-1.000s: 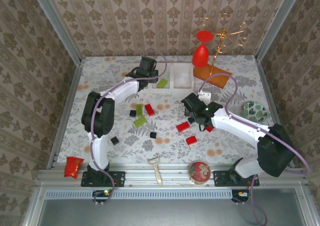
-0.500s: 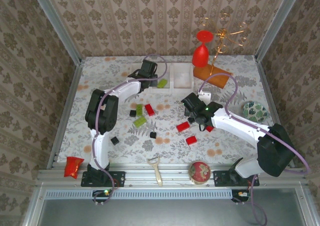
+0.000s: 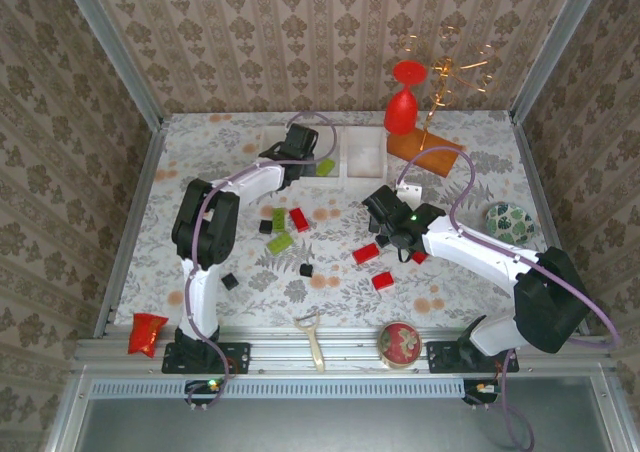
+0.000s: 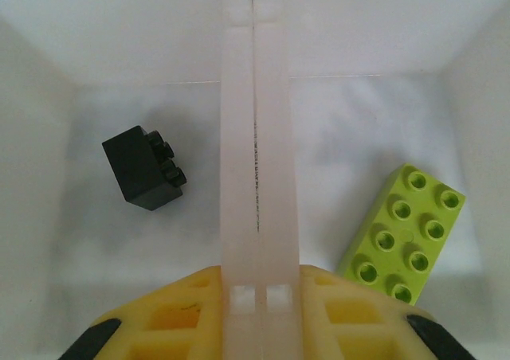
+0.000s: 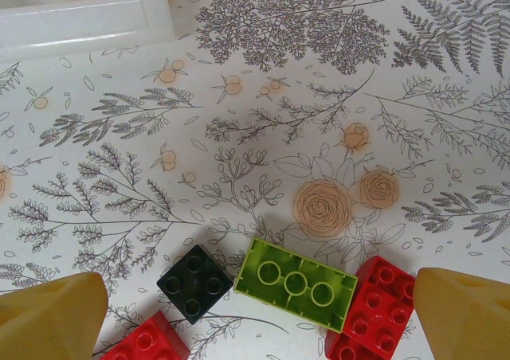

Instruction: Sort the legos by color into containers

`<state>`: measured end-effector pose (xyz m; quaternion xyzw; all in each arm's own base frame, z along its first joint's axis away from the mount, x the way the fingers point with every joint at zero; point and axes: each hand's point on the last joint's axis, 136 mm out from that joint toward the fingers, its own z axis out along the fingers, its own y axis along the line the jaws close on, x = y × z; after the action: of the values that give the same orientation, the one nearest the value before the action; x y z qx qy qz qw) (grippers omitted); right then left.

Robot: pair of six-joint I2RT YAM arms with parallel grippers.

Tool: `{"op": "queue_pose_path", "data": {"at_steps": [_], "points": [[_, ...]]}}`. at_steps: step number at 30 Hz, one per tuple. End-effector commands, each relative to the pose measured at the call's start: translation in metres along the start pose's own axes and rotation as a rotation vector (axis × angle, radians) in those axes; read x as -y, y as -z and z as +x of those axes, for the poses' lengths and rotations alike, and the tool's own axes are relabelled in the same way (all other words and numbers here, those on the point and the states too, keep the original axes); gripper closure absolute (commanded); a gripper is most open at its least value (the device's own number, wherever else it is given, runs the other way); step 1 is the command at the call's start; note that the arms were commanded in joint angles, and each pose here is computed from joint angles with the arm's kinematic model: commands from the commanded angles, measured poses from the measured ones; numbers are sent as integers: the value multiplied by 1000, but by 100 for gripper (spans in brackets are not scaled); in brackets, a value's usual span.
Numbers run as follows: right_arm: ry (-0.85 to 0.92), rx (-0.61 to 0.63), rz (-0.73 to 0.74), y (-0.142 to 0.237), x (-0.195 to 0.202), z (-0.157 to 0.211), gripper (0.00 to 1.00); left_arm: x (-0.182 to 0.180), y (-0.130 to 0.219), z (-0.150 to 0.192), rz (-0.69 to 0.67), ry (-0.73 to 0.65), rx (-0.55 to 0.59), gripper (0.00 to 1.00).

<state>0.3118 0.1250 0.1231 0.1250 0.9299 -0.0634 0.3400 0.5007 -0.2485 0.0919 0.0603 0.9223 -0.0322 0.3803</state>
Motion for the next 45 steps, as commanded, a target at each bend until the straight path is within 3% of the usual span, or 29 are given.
{"op": "queue_pose_path", "data": {"at_steps": [1, 7, 22, 27, 33, 40, 45], "points": [[-18, 5, 10, 3, 7, -1, 0, -6, 8, 13, -37, -9, -27, 83], [-21, -8, 20, 3, 11, 4, 0, -10, 17, 25, -48, 9, -41, 88], [-47, -89, 61, 6, 39, 37, 0, -18, 36, 51, -47, -2, -55, 86], [-54, -119, 75, 7, 47, 43, 0, -16, 37, 45, -38, -3, -41, 65], [-19, -175, -11, 6, 43, 42, 0, -13, 54, 25, -18, 0, -2, 50], [80, -291, -82, -1, 45, 52, 10, -18, 90, 6, 1, 8, 57, 31], [156, -346, -53, -3, 49, 57, 16, -32, 116, 10, -5, 21, 85, 9]]}}
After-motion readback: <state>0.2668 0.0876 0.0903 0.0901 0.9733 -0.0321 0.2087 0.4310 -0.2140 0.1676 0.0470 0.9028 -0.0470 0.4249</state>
